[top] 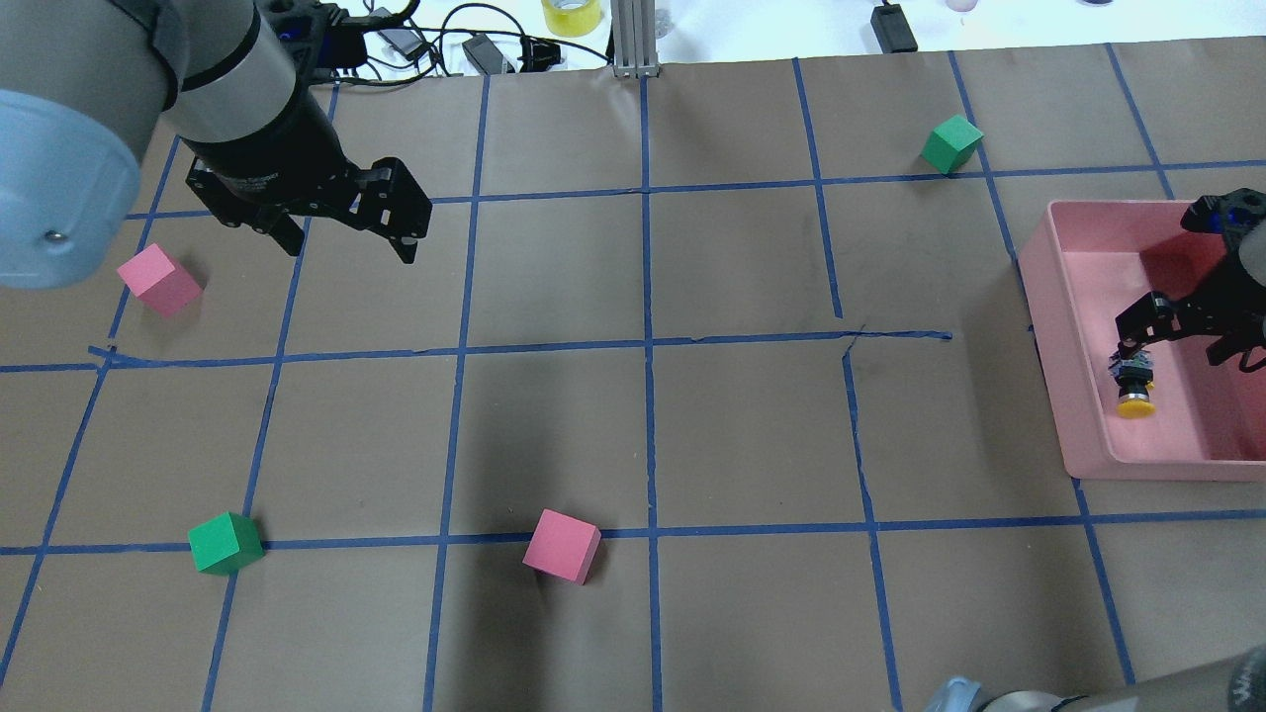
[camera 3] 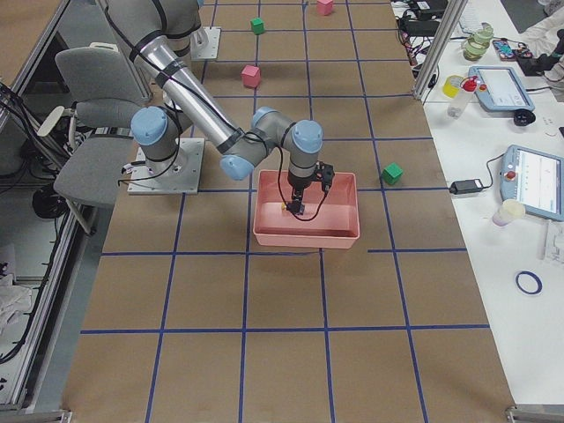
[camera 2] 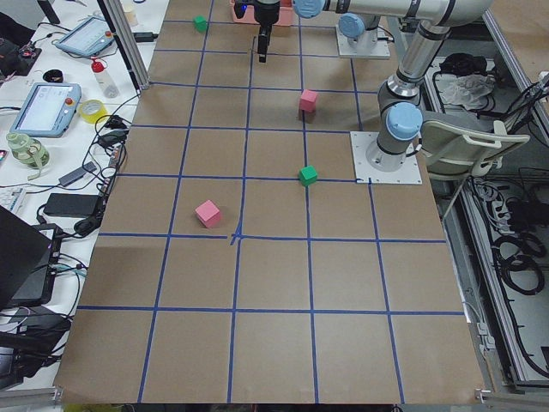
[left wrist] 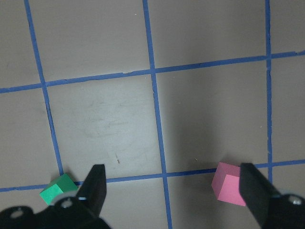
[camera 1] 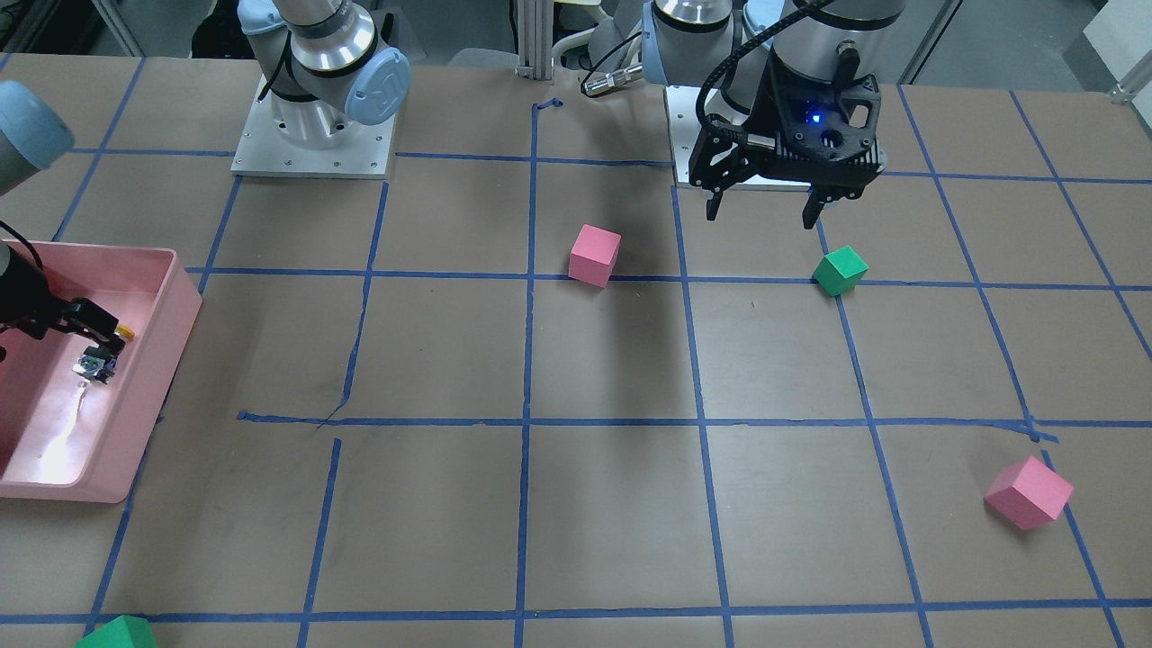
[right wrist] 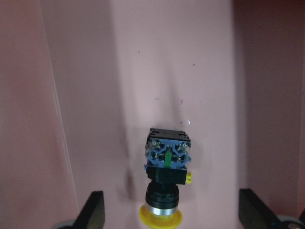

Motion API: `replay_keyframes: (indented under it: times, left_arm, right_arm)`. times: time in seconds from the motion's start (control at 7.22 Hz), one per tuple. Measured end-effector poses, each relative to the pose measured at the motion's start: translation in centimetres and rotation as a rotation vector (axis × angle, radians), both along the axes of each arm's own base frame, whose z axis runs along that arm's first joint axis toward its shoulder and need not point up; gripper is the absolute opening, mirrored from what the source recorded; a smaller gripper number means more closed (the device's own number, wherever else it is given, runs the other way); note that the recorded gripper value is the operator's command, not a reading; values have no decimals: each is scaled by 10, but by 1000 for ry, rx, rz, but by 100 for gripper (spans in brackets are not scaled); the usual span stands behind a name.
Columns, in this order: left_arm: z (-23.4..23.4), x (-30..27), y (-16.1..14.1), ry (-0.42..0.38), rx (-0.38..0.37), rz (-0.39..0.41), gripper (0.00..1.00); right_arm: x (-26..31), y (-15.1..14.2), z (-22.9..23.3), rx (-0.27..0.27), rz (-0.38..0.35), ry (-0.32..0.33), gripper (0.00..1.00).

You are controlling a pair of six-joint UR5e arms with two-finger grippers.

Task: Align button upright
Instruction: 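Lower the right gripper into the bin around the black button body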

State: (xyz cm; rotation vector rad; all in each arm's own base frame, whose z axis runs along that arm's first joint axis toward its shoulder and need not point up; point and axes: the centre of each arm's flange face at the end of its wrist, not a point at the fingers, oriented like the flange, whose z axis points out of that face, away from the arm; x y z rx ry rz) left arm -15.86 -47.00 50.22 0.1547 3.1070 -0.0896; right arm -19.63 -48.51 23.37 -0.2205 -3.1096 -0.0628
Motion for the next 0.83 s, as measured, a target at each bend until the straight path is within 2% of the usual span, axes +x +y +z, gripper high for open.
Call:
replay_keyframes:
  times: [0.28, 0.83]
  left_arm:
    - [0, 0, 0, 0, 0, 0, 100]
    - [0, 0, 0, 0, 0, 0, 100]
  right_arm:
    - [0, -2, -6, -21, 0, -7, 100]
    - [1, 1, -16, -8, 1, -13, 100]
